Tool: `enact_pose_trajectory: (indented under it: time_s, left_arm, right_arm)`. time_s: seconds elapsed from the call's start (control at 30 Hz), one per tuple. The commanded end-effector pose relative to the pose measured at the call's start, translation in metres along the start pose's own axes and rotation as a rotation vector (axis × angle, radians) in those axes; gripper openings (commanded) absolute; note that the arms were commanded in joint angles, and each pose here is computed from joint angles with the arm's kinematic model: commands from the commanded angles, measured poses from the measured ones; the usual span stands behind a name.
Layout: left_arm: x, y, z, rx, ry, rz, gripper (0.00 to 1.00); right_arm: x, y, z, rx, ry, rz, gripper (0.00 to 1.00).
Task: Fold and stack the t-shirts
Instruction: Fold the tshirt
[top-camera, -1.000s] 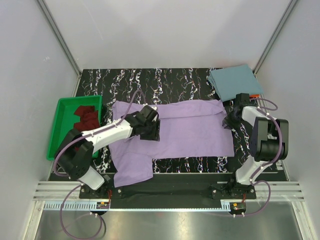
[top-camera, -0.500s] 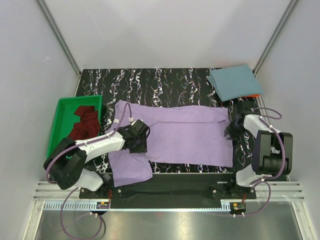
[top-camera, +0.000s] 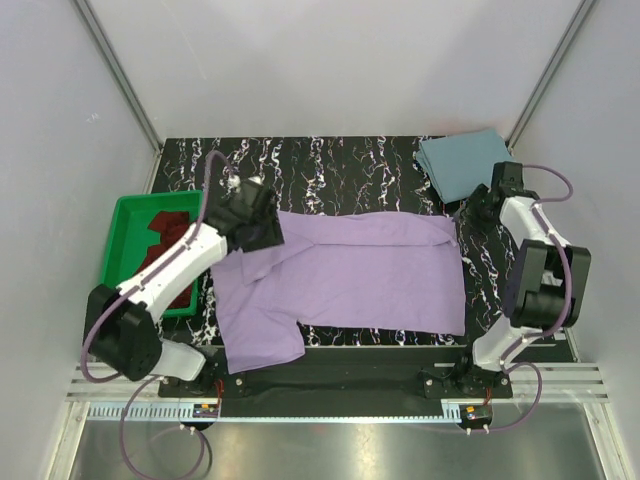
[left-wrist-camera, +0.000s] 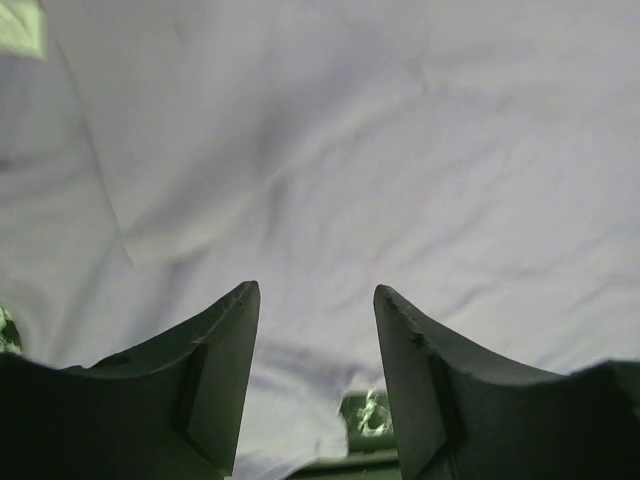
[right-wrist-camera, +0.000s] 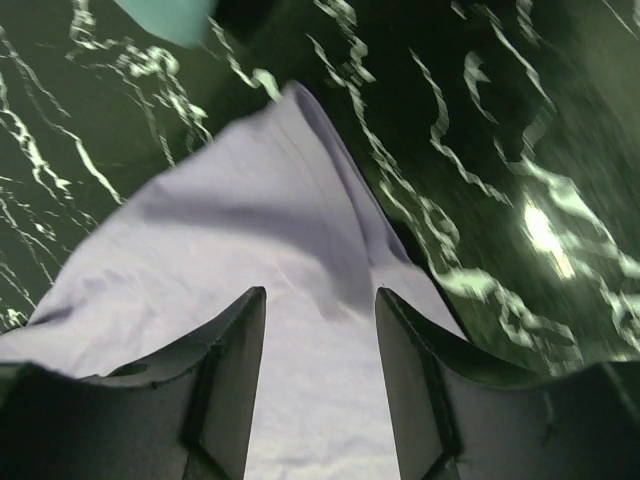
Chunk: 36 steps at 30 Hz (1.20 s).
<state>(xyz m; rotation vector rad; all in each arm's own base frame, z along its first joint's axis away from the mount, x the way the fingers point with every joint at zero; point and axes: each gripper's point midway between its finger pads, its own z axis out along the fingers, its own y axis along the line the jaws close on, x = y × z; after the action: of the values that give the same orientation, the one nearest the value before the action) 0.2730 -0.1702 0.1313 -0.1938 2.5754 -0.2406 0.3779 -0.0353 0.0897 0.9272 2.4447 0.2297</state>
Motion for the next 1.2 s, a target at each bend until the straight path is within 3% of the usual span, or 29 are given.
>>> enact_pose_trajectory:
  time_s: [0.0, 0.1, 0.2, 0.57, 0.67, 0.73, 0.97, 1.17]
  left_arm:
    - [-0.039, 0.027, 0.019, -0.025, 0.002, -0.064, 0.55]
    - [-0.06, 0.046, 0.047, -0.046, 0.036, -0.13, 0.55]
    - [-0.079, 0.048, 0.058, -0.004, 0.042, -0.161, 0.53]
    - [-0.064, 0.064, 0.102, -0.021, 0.149, -0.233, 0.53]
    - [-0.066, 0.071, 0.107, -0.044, 0.154, -0.241, 0.53]
    - [-0.064, 0.078, 0.111, -0.066, 0.172, -0.254, 0.52]
    - [-0.057, 0.088, 0.119, -0.107, 0.183, -0.265, 0.52]
    - [-0.049, 0.097, 0.126, -0.152, 0.211, -0.266, 0.52]
  right_arm:
    - [-0.026, 0.032, 0.017, -0.142, -0.029, -0.103, 0.54]
    - [-0.034, 0.035, 0.034, -0.136, -0.018, -0.133, 0.48]
    - [-0.037, 0.036, 0.048, -0.141, 0.002, -0.164, 0.48]
    - [-0.035, 0.031, 0.081, -0.201, 0.033, -0.213, 0.52]
    - [-0.041, 0.026, 0.084, -0.194, 0.022, -0.226, 0.45]
    - [-0.046, 0.027, 0.085, -0.194, 0.007, -0.244, 0.34]
    - [-0.059, 0.031, 0.088, -0.218, -0.052, -0.32, 0.1]
    - [-0.071, 0.035, 0.083, -0.237, -0.143, -0.376, 0.07]
